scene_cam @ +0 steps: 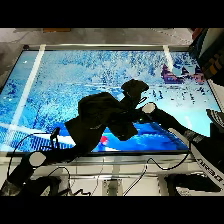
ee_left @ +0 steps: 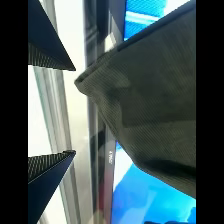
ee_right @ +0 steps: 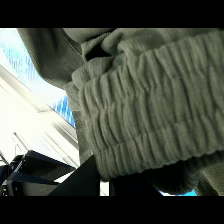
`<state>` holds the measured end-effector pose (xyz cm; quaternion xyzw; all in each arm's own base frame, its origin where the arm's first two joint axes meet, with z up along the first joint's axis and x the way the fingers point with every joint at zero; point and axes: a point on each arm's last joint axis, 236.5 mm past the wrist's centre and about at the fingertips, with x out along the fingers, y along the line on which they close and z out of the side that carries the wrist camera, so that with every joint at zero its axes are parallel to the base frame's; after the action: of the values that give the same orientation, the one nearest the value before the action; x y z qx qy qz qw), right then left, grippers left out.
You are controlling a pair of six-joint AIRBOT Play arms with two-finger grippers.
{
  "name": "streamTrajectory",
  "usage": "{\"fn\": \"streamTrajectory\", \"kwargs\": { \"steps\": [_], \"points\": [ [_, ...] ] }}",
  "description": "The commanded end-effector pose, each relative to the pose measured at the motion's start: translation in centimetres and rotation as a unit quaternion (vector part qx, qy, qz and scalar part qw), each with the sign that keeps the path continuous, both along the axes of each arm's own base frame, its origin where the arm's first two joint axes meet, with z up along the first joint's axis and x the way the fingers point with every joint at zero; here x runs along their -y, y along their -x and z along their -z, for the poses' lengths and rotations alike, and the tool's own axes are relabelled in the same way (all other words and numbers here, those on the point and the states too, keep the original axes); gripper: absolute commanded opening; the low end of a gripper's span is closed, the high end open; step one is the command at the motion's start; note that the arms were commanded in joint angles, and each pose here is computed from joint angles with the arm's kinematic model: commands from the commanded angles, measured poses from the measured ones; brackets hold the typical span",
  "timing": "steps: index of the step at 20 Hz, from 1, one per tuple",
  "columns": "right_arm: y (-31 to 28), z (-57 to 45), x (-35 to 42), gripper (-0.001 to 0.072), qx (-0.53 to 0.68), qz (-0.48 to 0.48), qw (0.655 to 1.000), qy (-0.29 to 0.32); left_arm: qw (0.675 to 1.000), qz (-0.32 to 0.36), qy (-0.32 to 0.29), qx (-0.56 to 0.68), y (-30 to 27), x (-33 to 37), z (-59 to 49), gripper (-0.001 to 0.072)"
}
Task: Fold the clothes and pants, and hang the long-sleeved shirts on hangers.
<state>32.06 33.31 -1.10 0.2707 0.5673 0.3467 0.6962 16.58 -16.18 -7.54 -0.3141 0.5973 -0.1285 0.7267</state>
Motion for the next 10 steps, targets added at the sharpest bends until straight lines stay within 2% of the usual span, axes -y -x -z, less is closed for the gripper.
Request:
{"fn": "streamTrajectory", "kwargs": {
  "steps": [1, 4, 8, 9, 10],
  "points": [
    [0.0, -0.1, 0.0, 0.0039, 0.001, 0.000, 1.000, 0.000, 1.000, -0.003, -0.002, -0.012, 0.7, -0.2, 0.9, 0.0539],
    [-0.1, -0.1, 0.0, 0.0039, 0.001, 0.001, 1.000, -0.001, 0.999, -0.035, -0.006, 0.023, -1.3, -0.8, 1.0, 0.0537],
    [-0.1, -0.1, 0.0, 0.0039, 0.000, 0.001, 1.000, -0.001, 0.999, -0.043, -0.015, -0.012, -1.0, -1.0, 2.7, 0.0533],
    [-0.1, -0.1, 0.0, 0.0039, 0.000, 0.001, 1.000, -0.001, 0.998, -0.055, -0.010, -0.024, -1.2, -0.9, 3.1, 0.0497],
    [-0.1, -0.1, 0.0, 0.0039, 0.000, 0.001, 1.000, -0.002, 0.997, -0.068, -0.001, -0.033, -1.4, -0.6, 3.4, 0.0418]
  ]
}}
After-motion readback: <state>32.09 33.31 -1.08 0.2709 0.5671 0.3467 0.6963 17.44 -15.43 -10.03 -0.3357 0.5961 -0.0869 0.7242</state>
